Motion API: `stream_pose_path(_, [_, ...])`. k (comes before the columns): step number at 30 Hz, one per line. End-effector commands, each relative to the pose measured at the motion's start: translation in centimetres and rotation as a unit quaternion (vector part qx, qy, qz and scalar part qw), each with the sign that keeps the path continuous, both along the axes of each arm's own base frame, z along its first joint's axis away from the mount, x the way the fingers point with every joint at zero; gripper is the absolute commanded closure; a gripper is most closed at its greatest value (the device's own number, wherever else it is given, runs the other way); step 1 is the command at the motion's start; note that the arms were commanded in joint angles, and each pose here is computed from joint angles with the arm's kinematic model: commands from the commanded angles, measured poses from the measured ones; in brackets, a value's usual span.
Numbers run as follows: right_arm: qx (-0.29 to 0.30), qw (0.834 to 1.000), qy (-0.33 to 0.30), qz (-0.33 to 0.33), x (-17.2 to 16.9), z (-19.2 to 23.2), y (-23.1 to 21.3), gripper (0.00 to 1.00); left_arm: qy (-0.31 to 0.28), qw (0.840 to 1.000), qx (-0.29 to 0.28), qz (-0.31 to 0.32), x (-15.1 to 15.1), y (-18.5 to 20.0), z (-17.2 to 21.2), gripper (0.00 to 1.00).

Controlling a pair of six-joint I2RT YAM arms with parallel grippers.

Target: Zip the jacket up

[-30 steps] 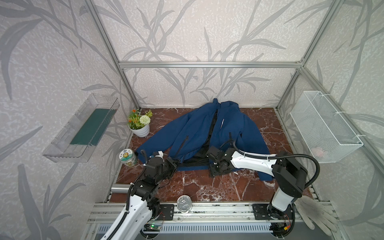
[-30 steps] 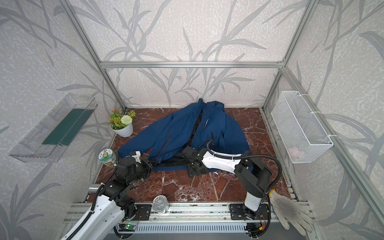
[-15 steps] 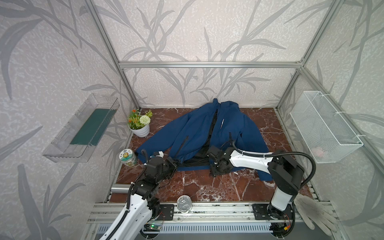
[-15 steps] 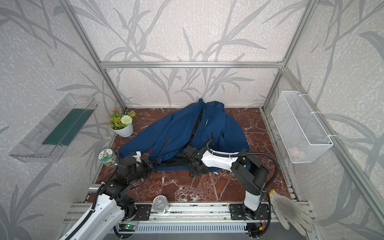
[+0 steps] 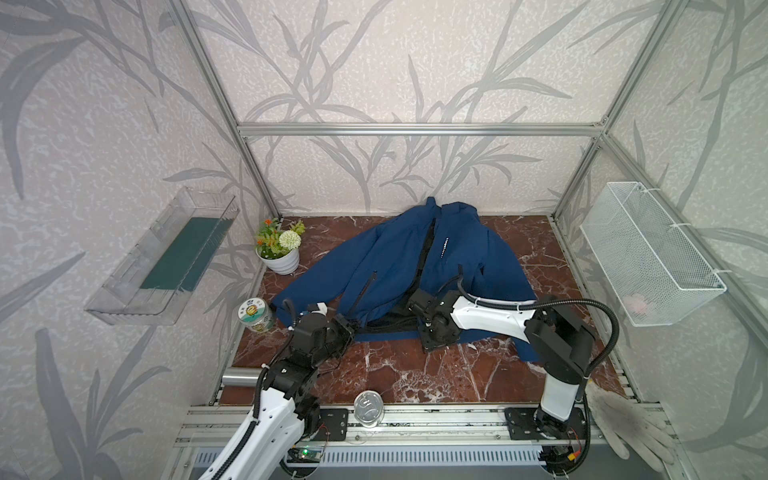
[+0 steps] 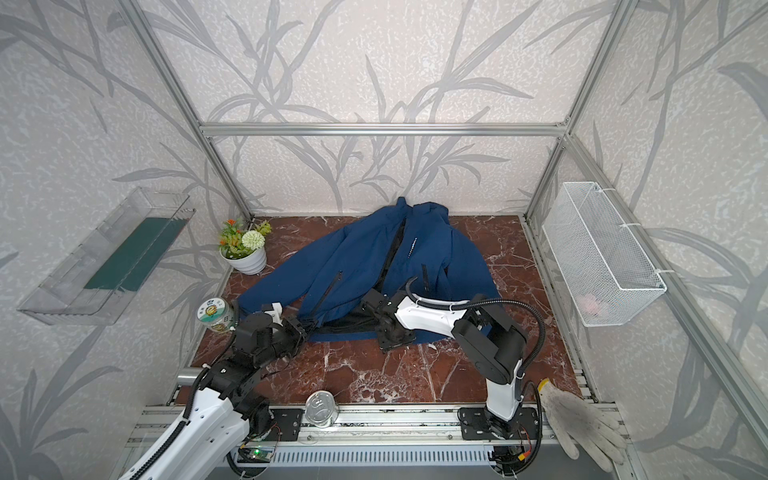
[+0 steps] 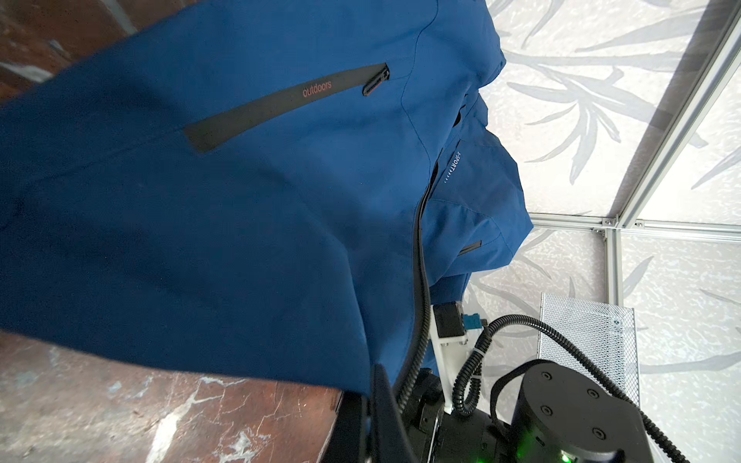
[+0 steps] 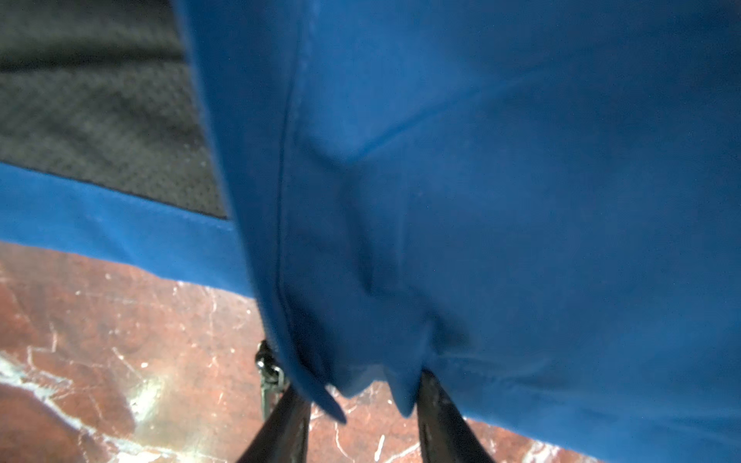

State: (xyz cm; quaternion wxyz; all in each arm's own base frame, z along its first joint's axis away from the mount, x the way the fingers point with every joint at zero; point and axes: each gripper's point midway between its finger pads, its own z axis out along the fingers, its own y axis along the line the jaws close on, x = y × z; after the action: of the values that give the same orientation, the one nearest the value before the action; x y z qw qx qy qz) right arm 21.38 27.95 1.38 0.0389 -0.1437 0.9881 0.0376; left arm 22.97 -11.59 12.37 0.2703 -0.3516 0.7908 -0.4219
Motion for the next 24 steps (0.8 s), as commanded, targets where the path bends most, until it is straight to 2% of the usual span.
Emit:
stream_pose_path(1, [-0.056, 0.998, 0.019, 0.013, -0.5, -2.8, -1.7, 0.63, -0.003, 1.000, 0.004, 0.005, 0.0, 0.3, 0.0, 1.00])
stream_pose_path(4, [-0.054, 0.998, 0.027, 0.017, -0.5, -3.0, -1.4, 0.73, -0.004, 1.000, 0.002, 0.004, 0.1, 0.2, 0.1, 1.00])
stream_pose_path(9, [0.001, 0.999, 0.031, 0.029, -0.6, -1.8, 0.2, 0.99, -0.013, 1.000, -0.006, -0.006, 0.3, -0.2, 0.7, 1.00])
stream_pose_path(13, [0.038, 0.998, 0.028, 0.051, -0.9, -0.4, 0.9, 1.00, -0.016, 1.000, -0.008, -0.009, 0.4, -0.4, 1.0, 1.00])
stream_pose_path(16, [0.091, 0.994, 0.032, 0.059, -1.2, 0.3, 1.5, 1.00, -0.023, 0.999, -0.016, -0.016, 0.6, -0.8, 1.5, 1.00])
stream_pose_path(20, [0.210, 0.976, 0.032, 0.047, -1.0, 2.8, 2.5, 1.00, -0.041, 0.998, -0.035, -0.028, 1.2, -1.6, 2.8, 1.00])
stream_pose_path(24, [0.268, 0.962, 0.030, 0.046, -0.9, 5.7, 2.7, 1.00, -0.059, 0.997, -0.038, -0.036, 1.9, -2.3, 4.6, 1.00])
